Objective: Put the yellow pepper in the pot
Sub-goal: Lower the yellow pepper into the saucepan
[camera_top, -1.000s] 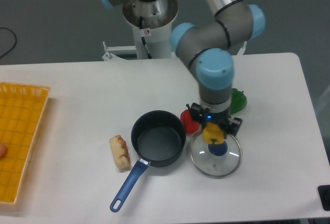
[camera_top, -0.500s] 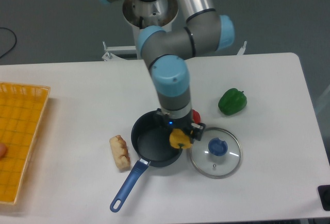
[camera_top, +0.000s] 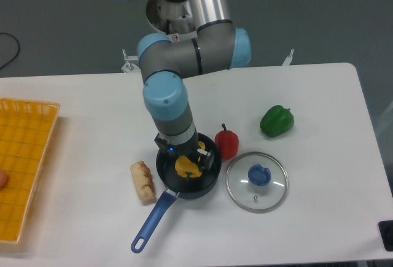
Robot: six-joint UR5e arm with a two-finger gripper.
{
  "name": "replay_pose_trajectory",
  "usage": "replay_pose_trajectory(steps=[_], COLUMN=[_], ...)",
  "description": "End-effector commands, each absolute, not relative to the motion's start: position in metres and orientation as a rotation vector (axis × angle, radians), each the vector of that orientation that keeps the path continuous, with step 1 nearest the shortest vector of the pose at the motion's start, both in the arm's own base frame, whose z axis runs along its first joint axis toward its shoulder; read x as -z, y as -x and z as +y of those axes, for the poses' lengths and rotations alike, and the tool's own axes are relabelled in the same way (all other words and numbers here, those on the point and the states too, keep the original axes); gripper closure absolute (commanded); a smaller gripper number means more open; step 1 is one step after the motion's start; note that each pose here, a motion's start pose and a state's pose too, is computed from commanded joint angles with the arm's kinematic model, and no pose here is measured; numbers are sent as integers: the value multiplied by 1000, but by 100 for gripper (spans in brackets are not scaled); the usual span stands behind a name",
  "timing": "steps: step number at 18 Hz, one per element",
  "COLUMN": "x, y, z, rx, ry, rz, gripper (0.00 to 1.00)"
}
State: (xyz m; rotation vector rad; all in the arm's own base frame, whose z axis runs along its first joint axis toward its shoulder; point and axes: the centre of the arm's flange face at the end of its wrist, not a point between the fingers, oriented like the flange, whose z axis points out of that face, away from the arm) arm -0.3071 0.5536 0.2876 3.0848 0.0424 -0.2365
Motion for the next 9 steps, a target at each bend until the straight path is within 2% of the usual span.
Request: replay_pose_trajectory(steps=[9], x=[-263], y=[303], z=[551], rx=[228], ry=[-3068], rz=[43], gripper=[39])
